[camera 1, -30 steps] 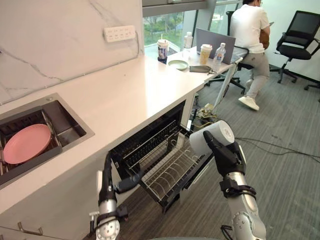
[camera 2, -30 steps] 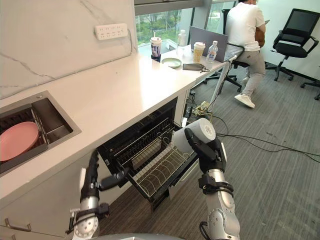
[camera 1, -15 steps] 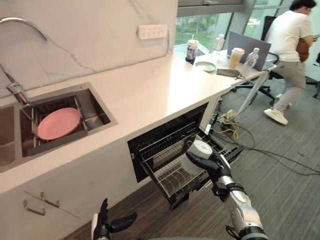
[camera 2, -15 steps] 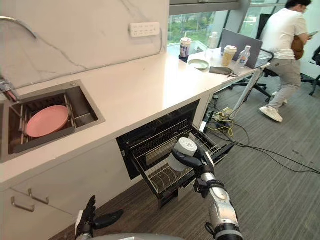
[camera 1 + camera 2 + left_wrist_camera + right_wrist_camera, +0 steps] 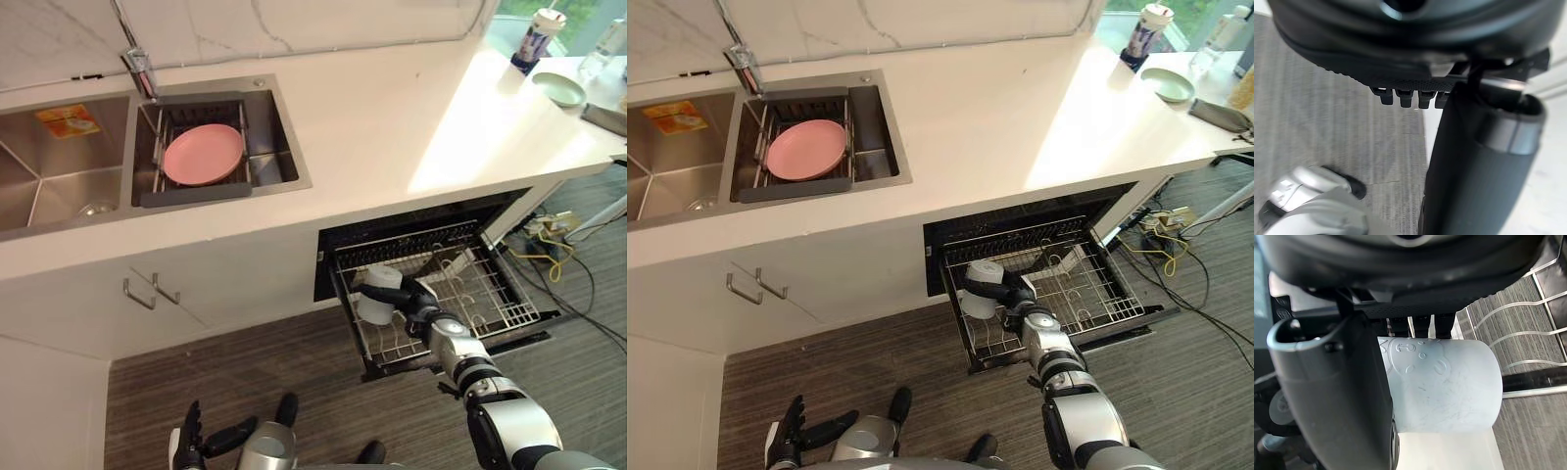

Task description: Walk over to the sink, pick up the cup, carry it to the dishwasher, place the cup inside the dishwasher, then close the dishwasher door

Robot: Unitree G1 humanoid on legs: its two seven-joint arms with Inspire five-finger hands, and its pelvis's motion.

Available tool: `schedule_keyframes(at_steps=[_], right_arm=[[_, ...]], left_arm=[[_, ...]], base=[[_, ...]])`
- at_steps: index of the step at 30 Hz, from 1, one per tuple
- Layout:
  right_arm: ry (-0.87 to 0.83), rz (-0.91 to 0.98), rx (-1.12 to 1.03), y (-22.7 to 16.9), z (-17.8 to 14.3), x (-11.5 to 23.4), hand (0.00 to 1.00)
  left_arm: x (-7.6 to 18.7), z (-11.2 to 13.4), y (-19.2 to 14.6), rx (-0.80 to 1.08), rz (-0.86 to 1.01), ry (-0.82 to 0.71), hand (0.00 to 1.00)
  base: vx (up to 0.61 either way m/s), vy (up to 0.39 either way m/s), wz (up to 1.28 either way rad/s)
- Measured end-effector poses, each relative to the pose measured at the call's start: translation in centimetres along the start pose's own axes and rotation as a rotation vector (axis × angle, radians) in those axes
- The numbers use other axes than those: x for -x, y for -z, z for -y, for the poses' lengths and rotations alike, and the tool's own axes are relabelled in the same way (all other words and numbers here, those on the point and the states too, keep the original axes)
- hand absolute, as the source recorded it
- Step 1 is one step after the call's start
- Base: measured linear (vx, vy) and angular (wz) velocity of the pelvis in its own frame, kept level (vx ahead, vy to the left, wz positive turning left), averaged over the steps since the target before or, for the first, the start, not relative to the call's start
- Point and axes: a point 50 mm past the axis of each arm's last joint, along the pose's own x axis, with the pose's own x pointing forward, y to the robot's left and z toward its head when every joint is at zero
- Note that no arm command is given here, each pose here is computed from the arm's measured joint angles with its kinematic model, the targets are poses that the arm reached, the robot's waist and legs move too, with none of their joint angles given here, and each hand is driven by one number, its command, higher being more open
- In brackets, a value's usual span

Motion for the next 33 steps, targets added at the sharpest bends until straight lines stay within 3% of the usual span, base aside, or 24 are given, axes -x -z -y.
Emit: schedule_keyframes(at_steps=[6, 13, 33], right_arm=[[0.020, -0.047, 0.085, -0.4, 0.6, -0.2, 0.00], [0.106, 0.011, 0.098, -3.1, 2.3, -0.2, 0.00], [0.200, 0.179, 0.262, -9.0, 3.1, 0.1, 0.00]], left_arm=[[-0.6, 0.0, -0.6, 0.032, -0.010, 0.023, 1.00], [-1.1, 0.3, -1.4, 0.094, -0.011, 0.041, 1.00], [-2.0, 1.7, -5.5, 0.150, 0.094, 0.089, 1.00]], base=[[-0.01, 0.018, 0.13], [-0.02, 0.015, 0.11], [-0.01, 0.002, -0.03]])
